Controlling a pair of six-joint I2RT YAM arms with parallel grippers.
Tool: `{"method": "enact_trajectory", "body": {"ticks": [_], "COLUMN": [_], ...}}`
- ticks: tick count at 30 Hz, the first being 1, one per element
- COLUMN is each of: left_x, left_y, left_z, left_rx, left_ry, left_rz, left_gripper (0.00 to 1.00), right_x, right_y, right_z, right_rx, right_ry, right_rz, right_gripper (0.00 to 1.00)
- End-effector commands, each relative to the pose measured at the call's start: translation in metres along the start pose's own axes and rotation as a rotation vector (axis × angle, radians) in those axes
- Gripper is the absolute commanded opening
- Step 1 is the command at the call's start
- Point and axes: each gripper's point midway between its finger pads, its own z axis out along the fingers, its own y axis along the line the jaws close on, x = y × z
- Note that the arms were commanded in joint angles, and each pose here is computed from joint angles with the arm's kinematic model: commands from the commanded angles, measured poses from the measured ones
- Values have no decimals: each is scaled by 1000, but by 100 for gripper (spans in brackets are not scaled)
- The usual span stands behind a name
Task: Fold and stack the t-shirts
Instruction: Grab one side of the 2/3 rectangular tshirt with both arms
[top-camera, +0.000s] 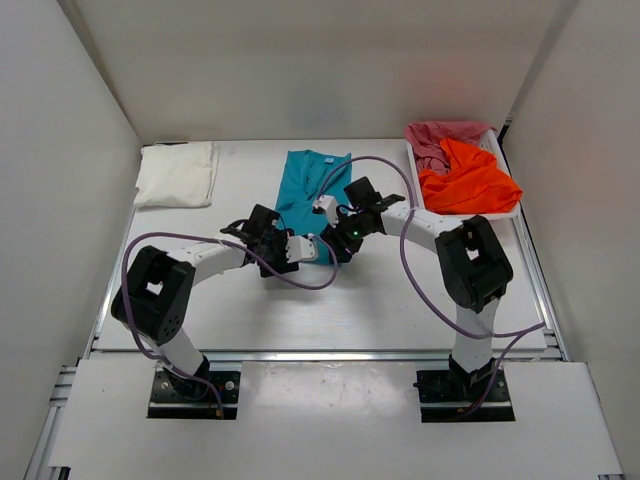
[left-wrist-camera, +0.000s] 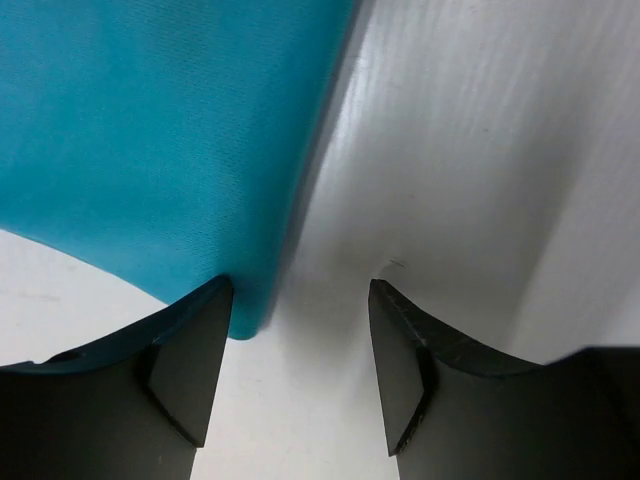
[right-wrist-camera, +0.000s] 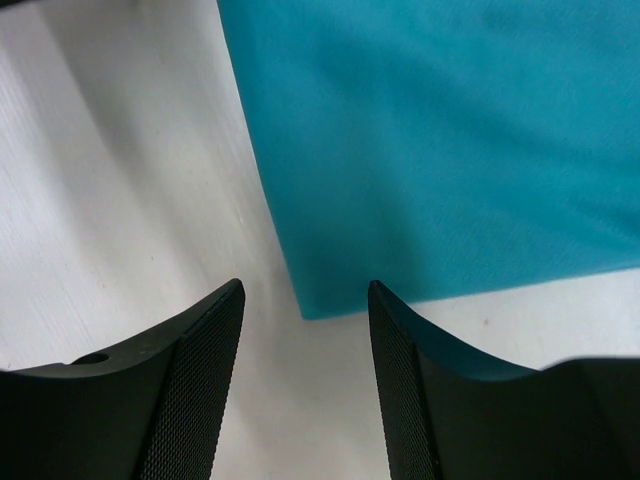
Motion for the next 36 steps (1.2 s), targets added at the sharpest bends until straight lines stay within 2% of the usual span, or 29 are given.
{"method": "enact_trajectory", "body": {"ticks": [1,7,10,12,15,18,27,30,35,36], "left_x": [-7,12,13,17,17,18,10,11,9,10], "left_y": [17,28,29,27,28,29,34,36,34,34], "left_z": [-1,6,6,8,9,9,9,10,7,6], "left_rx": [-82,-174,-192,-170,-167,-153,-172,-155,-147,-146], "left_ry": [-24,47,47,57,56,50,2,-10,-28,-28], "left_rz": [89,91,85,81,64,38,-26,-58,-70,-75], "left_gripper": [68,65,58,42,25,17,1,0,0,0], "right_x": [-20,-23,-25,-24,-15,-4,11,13,24,24], "right_y": [3,8,5,7,11,11,11,9,-4,-12], "right_z": [-18,-16,-14,-10,-2,1,18,22,28,29], "right_rx": [45,49,58,65,82,101,117,125,225,257], "right_ry": [-60,-57,-57,-43,-3,25,72,81,119,123], "right_rz": [-44,-55,-49,-67,-85,-85,-124,-106,-92,-83], "right_gripper": [58,58,61,62,63,65,70,70,55,55]}}
